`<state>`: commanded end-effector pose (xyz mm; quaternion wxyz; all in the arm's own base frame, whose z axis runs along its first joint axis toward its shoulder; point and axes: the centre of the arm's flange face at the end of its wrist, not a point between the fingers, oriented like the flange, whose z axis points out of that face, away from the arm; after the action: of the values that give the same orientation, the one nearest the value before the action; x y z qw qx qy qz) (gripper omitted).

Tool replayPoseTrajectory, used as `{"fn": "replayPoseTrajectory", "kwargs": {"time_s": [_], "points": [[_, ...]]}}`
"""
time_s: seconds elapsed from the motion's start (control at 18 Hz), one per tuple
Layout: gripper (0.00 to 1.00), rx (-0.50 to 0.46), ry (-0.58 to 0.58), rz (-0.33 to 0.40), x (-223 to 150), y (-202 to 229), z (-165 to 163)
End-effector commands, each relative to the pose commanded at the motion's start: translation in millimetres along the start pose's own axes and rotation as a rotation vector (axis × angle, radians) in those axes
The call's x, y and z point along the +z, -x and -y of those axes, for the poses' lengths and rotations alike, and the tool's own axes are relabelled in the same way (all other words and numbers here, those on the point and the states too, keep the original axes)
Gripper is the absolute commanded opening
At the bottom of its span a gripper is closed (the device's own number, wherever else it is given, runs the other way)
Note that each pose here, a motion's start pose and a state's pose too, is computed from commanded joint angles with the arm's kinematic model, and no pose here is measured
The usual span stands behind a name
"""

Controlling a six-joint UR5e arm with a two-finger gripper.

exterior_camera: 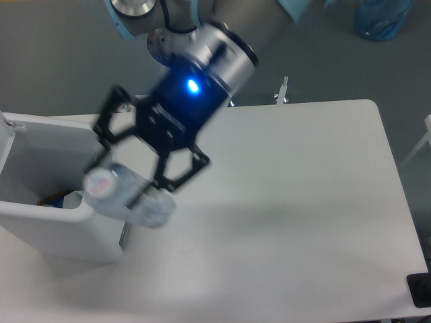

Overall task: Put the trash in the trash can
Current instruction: 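Lift the bottle and carry it over the trash bin, then release the bottle into the bin and pull the gripper away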

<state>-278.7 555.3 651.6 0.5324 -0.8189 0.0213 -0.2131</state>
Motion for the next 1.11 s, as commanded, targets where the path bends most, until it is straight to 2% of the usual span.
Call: {"fn": "replayPoseTrajectory", "kwargs": {"time_s": [0.28,0.5,0.72,0.83,0.94,1.0,1.06,1.11], "points": [[0.45,0.015,0.02,-0.051,16.9,-47.8,-8.1],[0.45,0.013,0.059,-0.101,42.8,-69.9,-32.0],[0.46,0.037,0.079,-0.121,52.8,-74.1,-48.5],[0.56,0.036,0.089,-0.135,60.2,-78.3,-55.5],[0.59,0.037,0.091,-0.138,61.9,-77.7,-57.3],[0.68,0.037,0.092,-0.138,62.2,-77.4,-57.9],[0.83,0.034,0.093,-0.139,63.0,-76.4,-59.0],[0.89,0.033,0.095,-0.137,63.0,-76.5,-60.0]]}}
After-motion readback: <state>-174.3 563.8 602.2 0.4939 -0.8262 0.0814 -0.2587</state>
